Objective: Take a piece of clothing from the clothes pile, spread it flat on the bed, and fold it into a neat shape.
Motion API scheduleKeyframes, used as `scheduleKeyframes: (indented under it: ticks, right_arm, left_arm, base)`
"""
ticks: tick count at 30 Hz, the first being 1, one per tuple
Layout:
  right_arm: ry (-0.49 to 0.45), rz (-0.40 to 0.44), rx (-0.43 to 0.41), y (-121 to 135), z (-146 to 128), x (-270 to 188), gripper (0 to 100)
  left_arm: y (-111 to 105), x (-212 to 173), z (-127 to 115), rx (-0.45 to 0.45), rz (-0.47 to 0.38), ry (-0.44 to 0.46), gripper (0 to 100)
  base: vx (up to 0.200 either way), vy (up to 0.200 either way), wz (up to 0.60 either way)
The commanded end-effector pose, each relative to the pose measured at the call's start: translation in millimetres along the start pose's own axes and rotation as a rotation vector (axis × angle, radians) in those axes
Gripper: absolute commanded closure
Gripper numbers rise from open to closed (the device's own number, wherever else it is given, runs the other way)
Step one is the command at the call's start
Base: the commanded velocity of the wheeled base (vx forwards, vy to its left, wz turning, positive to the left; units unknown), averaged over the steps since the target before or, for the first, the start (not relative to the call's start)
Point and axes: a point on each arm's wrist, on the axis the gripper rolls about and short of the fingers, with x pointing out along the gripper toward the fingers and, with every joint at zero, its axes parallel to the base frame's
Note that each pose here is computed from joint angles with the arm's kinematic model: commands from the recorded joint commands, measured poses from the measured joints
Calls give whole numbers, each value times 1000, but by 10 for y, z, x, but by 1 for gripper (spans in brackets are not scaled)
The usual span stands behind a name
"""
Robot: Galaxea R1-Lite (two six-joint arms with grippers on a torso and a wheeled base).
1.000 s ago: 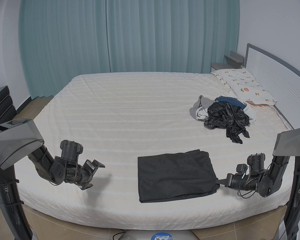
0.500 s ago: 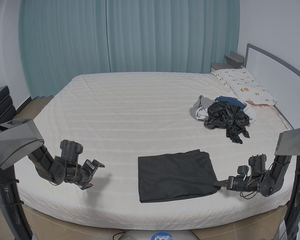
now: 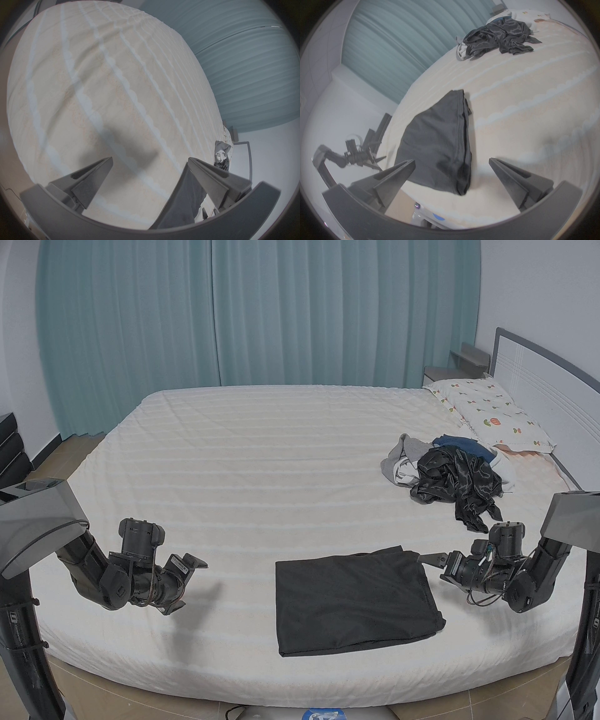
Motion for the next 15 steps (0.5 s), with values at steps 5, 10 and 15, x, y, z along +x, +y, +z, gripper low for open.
scheduleKeyframes:
  ticks: [5, 10, 15]
  right_arm:
    - [-4, -1, 52, -88, -60, 427, 0]
    - [-31, 18, 92, -63, 13, 496, 100]
    - [-52, 18, 140, -82, 76, 499, 100]
  left_arm:
    - [11, 40, -4, 0, 14, -18, 0]
    - [14, 48, -4, 0, 16, -20, 0]
    - [14, 48, -4, 0, 16, -20, 0]
  base:
    - [0, 0, 0]
    - [0, 0, 0]
    - [0, 0, 0]
